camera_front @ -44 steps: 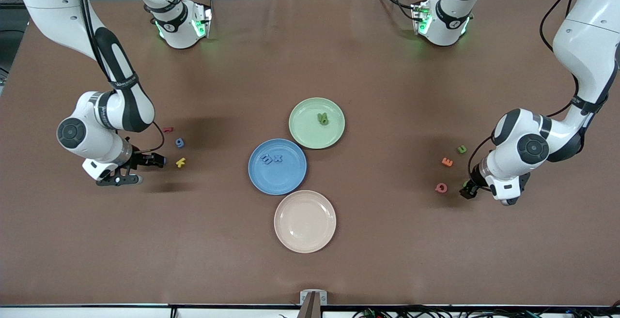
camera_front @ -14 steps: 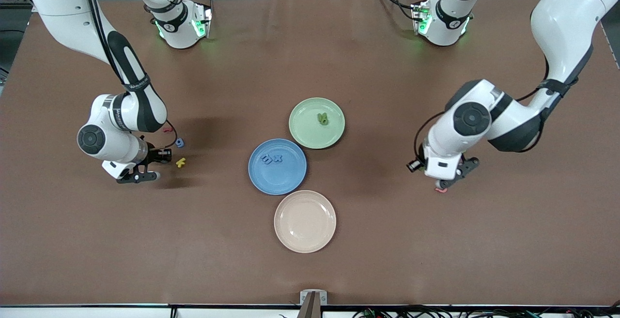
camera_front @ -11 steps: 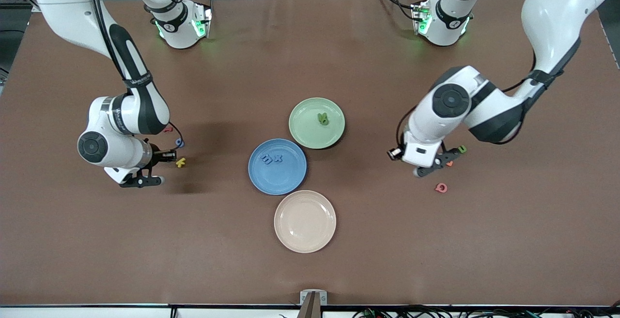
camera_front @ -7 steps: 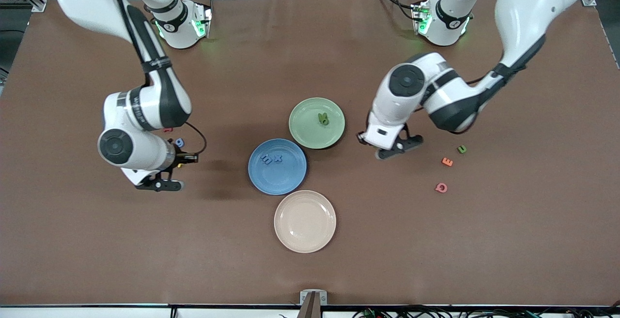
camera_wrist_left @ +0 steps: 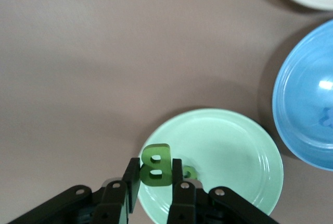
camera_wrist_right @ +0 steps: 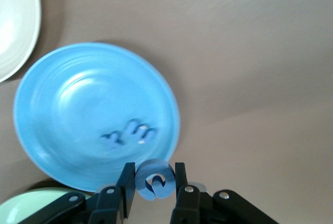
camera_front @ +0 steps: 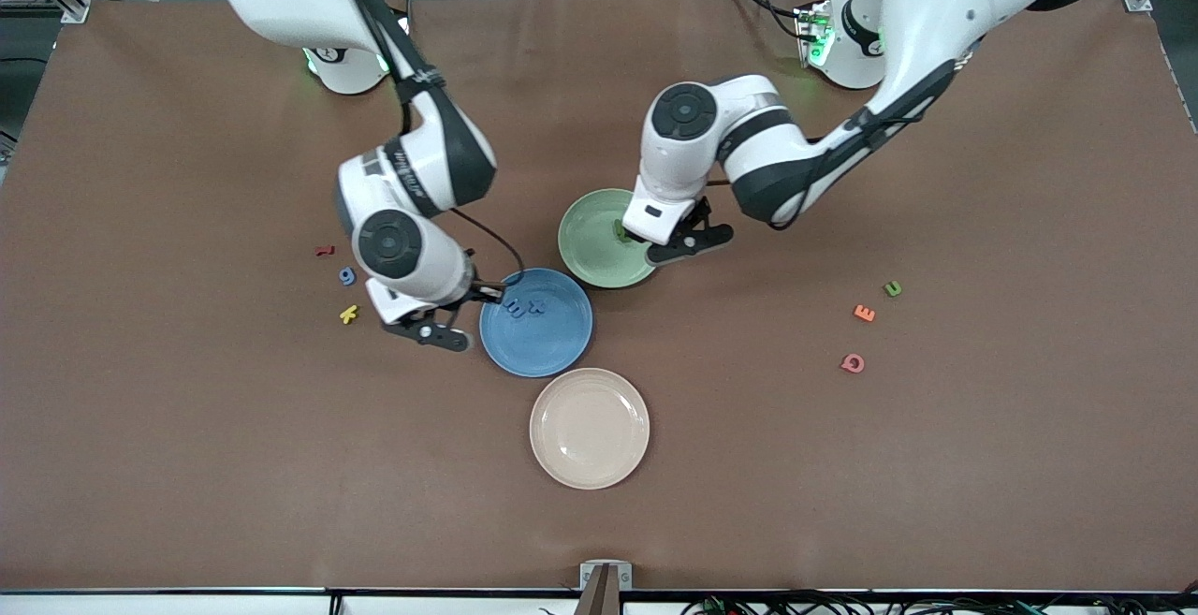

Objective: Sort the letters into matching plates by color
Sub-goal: 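Drop the B onto the green plate while the right gripper drops the c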

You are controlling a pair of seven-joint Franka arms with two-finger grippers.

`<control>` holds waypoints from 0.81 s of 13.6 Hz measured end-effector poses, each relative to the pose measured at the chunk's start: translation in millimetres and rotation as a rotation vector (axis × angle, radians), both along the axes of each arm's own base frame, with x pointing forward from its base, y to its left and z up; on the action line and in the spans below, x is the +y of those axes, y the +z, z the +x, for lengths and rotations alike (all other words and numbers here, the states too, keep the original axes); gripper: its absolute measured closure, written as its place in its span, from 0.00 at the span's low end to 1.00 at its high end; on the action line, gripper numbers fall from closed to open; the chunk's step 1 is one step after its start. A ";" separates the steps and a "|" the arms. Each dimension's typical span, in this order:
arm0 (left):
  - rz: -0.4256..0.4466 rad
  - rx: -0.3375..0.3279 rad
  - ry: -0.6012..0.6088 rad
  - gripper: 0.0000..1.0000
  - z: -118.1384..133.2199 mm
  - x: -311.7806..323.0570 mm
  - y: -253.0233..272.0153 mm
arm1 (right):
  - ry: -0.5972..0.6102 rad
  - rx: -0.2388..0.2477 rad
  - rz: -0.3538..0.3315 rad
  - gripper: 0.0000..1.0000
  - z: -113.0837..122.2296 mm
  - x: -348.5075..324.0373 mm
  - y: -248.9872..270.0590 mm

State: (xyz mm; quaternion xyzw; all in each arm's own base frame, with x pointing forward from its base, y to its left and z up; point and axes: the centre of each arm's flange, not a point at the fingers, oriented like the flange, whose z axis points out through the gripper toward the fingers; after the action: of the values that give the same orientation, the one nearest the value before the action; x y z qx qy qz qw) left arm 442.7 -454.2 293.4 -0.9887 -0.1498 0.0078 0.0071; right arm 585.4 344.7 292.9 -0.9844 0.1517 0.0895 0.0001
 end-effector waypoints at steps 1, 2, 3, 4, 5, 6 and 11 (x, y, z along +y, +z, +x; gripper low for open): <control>0.003 0.003 0.013 0.71 -10.2 -10.6 -10.2 | -0.012 -0.007 0.004 0.65 1.8 12.1 -8.2; 0.004 0.009 0.031 0.71 -18.3 -18.1 -18.2 | -0.026 -0.021 0.011 0.65 4.8 21.4 -15.9; 0.005 0.020 0.053 0.71 -23.5 -22.2 -24.4 | -0.035 -0.043 0.020 0.65 8.4 28.0 -23.0; 0.005 0.032 0.070 0.71 -26.5 -24.0 -29.7 | -0.039 -0.063 0.029 0.65 10.9 32.9 -29.8; 0.004 0.043 0.081 0.71 -28.4 -25.1 -34.3 | -0.039 -0.078 0.034 0.65 11.7 37.7 -36.0; 0.002 0.053 0.086 0.71 -30.4 -26.4 -38.1 | -0.036 -0.092 0.039 0.65 11.2 43.4 -41.6; -0.012 0.072 0.101 0.71 -31.1 -27.9 -55.9 | -0.066 -0.153 0.061 0.65 2.5 75.2 -65.6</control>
State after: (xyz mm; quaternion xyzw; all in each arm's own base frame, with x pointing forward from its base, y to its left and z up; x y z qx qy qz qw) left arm 411.6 -482.1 237.5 -0.9789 -0.1991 0.0445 0.0059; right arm 587.9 420.0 227.2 -0.9824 0.1806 0.0189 0.0448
